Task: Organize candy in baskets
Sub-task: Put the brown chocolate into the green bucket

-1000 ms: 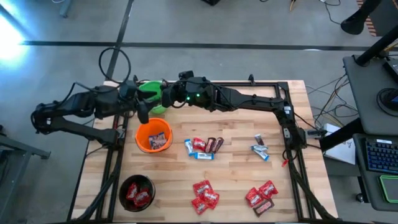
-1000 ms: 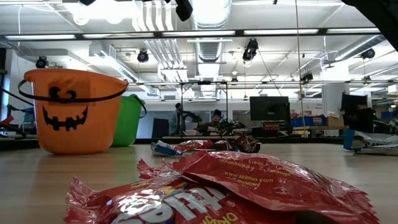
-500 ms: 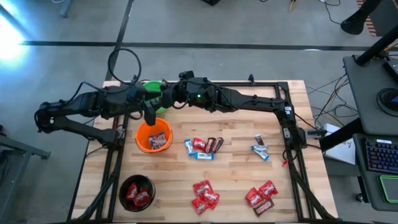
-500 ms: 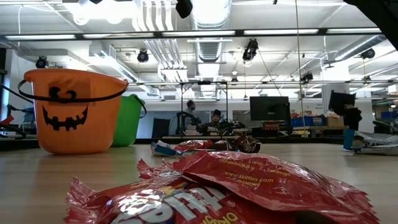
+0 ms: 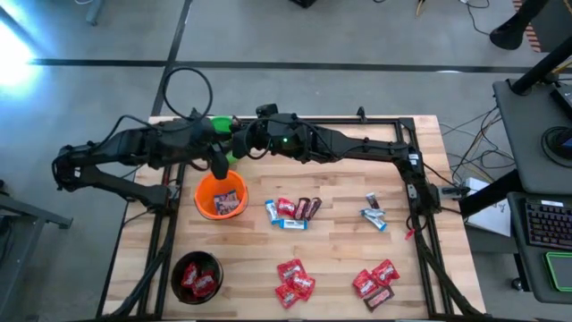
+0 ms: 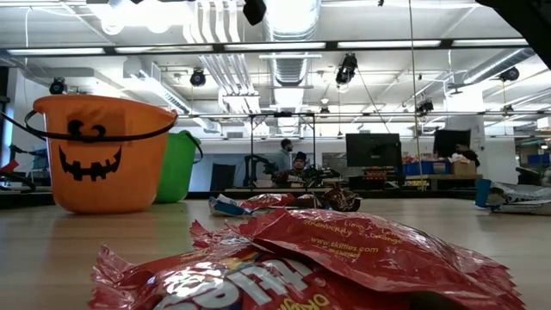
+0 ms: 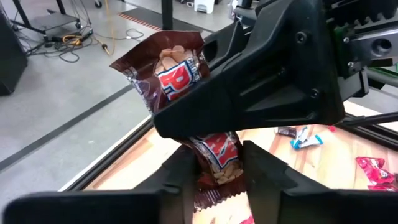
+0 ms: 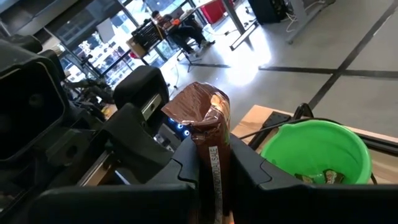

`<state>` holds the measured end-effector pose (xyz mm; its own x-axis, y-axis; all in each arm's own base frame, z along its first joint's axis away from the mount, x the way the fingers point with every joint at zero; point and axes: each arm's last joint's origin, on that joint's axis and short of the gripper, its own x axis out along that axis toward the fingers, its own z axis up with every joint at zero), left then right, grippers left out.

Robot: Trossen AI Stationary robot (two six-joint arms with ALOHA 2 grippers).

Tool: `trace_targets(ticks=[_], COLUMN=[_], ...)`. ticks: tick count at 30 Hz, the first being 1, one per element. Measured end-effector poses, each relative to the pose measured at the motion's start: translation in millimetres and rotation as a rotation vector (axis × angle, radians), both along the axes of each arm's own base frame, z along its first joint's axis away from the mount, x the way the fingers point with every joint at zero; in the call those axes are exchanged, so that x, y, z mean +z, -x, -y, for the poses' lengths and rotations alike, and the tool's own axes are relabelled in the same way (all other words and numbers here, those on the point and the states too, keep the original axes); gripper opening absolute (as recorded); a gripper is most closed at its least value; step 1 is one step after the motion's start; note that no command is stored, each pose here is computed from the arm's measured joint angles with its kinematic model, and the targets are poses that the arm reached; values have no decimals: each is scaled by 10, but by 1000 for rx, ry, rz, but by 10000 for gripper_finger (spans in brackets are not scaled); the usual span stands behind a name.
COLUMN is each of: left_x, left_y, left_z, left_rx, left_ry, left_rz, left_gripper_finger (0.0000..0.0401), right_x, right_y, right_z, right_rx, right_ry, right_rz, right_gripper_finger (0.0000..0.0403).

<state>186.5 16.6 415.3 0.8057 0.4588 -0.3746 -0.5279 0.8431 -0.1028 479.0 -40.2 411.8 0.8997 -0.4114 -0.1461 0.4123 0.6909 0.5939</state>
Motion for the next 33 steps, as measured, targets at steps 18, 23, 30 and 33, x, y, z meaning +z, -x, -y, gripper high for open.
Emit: trace_targets(ticks=[18,23,30,33], left_x=[28,19,19,17], left_y=[100,99,97,96], left_z=[-3,-5,-6,-6], left_rx=[-6,-19,-10,-9], left_ry=[-7,5,16,16], left_rz=[4,2,8,8], left_gripper_finger=[1,0,11,36], right_x=[7,3,4,5], right_y=[-3,-2,-2,-2], right_z=[-10,-10,-9,-8], right_rx=[13,10,8,7], right_ry=[3,3,4,4], right_rz=[6,2,2,3], right_gripper_finger=[34,34,34,34])
